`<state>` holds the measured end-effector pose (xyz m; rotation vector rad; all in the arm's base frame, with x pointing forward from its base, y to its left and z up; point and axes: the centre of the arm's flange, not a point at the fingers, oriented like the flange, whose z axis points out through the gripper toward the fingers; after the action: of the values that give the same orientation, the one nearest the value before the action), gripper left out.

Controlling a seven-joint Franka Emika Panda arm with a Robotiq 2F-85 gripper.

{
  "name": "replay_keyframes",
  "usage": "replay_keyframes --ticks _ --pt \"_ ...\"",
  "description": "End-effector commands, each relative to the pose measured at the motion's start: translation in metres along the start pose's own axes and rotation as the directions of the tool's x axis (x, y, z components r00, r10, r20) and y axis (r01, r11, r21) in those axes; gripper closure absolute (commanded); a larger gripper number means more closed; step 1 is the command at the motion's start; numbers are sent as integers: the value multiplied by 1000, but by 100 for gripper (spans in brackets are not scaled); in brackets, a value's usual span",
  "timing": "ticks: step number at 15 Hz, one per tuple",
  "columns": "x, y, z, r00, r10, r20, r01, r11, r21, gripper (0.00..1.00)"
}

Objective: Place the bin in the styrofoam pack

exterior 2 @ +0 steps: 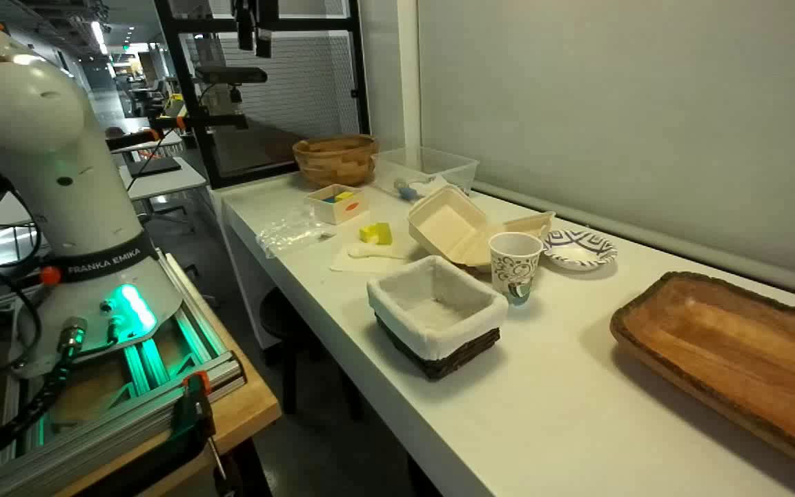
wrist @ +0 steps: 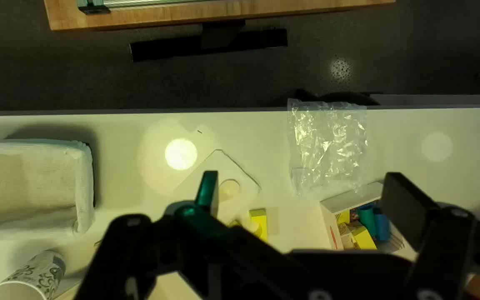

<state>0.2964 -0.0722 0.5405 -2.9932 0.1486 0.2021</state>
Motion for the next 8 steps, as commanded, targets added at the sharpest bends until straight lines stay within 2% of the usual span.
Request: replay_keyframes --ticks 1,7,8 --pt "0 0 0 1000 0 0 0 1000 0 0" --pt "0 0 0 1000 0 0 0 1000 0 0" --pt "7 4 4 999 -3 -44 2 1000 -3 0"
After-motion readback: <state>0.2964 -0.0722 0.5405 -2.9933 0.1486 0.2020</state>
